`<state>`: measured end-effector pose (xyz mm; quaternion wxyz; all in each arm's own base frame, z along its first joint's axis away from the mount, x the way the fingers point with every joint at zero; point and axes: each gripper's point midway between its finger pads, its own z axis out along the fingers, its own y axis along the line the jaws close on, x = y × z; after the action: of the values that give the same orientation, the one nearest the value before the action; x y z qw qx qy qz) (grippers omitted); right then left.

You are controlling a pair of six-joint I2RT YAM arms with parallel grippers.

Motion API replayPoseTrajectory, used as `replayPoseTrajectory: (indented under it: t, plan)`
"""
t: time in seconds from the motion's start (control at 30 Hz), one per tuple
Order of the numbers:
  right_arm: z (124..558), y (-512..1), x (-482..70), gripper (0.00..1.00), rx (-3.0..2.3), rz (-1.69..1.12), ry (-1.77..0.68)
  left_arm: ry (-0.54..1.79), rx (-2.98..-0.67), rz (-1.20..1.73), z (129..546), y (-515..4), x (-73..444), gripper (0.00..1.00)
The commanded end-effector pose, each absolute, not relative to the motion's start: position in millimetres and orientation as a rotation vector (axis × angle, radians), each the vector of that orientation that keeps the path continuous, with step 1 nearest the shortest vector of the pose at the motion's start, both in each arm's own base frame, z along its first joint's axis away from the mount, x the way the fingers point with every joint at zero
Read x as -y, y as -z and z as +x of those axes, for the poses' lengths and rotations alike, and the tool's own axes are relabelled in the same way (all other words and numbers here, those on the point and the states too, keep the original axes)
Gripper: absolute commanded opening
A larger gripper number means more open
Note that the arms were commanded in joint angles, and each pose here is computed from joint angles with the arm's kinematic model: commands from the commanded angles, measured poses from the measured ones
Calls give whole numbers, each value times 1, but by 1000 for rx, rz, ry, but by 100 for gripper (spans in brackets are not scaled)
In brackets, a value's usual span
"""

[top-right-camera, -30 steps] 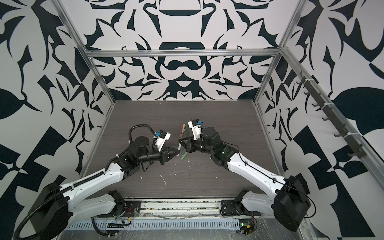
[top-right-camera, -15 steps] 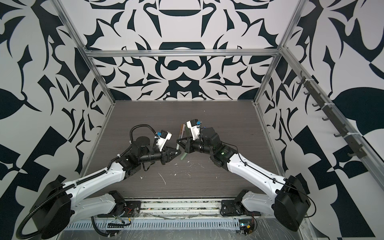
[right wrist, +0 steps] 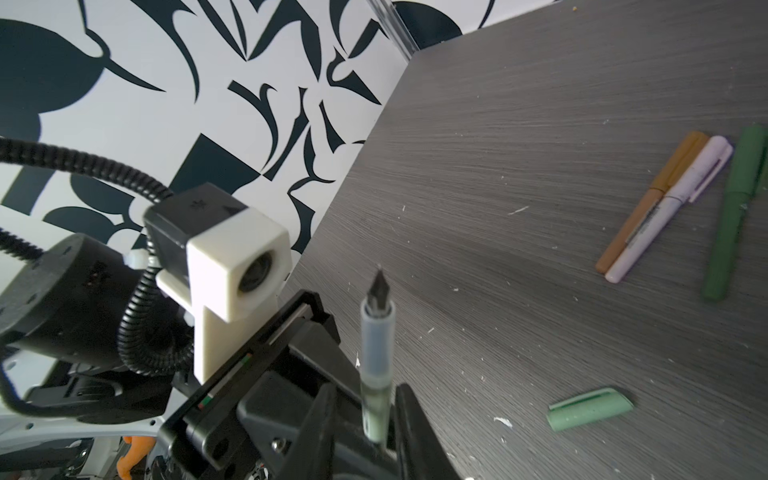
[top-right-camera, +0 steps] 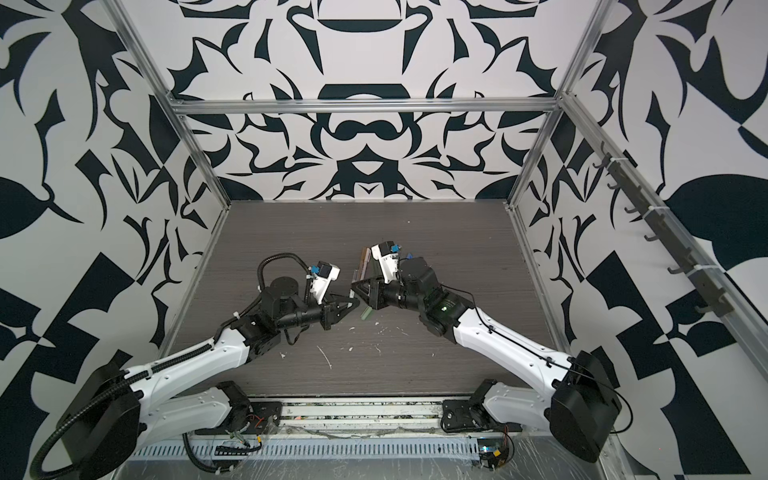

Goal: Insert the pens into the pen caps
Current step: 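Hold the pen upright with the left gripper while the right gripper reaches toward the cap, then lower the right gripper onto the light-green cap and close on it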

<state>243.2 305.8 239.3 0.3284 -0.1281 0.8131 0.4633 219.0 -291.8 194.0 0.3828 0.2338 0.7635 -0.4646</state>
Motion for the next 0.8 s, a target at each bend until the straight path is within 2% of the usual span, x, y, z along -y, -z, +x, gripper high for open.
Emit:
replayPoseTrajectory:
  t: [0.0, 0.1, 0.37, 0.53, 0.77]
  plan:
    - [250, -251, -277, 30, -2149, -222, -1042, 980, -1992, 455, 237, -179, 263, 6]
    - [250, -223, -249, 30, -2236, -134, -879, 862, -2014, 344, 243, -168, 238, 5]
    - [259, -136, -245, 31, -2571, 70, -663, 970, -1913, 425, 214, -182, 234, 5]
    - [278, -109, -261, 28, -2610, 204, -655, 1125, -1802, 587, 187, -201, 250, 5]
    - [287, -77, -266, 30, -2641, 368, -645, 1109, -1777, 572, 183, -202, 242, 5]
